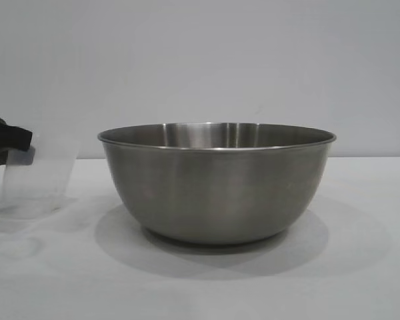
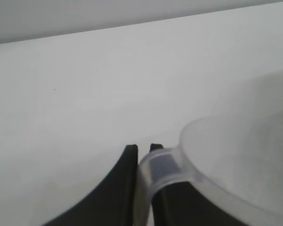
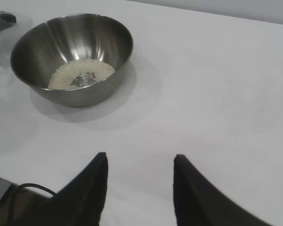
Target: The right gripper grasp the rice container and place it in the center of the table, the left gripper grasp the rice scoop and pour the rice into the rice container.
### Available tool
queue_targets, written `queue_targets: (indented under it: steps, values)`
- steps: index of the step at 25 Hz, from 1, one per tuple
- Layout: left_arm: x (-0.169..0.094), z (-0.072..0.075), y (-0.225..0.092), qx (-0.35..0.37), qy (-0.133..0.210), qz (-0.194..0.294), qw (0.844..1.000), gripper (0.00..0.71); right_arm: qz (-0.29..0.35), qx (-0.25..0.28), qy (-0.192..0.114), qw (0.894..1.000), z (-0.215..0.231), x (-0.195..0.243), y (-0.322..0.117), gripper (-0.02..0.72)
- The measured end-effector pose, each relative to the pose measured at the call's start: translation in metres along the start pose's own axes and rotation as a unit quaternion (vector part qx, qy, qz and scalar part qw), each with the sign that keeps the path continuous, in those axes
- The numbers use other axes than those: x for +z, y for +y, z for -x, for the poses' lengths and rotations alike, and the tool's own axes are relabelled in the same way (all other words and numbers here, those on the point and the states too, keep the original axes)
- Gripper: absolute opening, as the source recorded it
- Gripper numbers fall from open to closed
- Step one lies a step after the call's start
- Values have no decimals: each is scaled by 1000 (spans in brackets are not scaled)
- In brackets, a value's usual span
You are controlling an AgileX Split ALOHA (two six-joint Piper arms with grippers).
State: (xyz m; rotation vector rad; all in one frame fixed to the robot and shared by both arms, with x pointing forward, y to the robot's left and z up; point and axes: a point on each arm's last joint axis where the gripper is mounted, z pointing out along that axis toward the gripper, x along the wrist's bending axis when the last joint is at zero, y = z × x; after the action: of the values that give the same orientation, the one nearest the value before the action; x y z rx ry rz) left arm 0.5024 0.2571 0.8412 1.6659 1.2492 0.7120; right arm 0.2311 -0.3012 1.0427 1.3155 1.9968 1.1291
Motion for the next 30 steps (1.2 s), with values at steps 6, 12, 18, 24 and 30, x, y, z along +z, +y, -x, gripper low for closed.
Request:
queue_targets:
  steps: [6,12,18,24,30]
  values:
    - [-19,-4,4,-19,49,6,999,107,0,0,0,1000,0,0,0,314]
    - [-27,-18,16,-36,96,33,994,107,0,0,0,1000,0,0,0,314]
    - [-26,-47,34,-40,124,76,989,107,0,0,0,1000,0,0,0,314]
    - [-52,-47,82,-3,126,112,986,107,0,0,0,1000,0,0,0,314]
    - [-123,-10,126,37,135,50,989,107,0,0,0,1000,0,0,0,314]
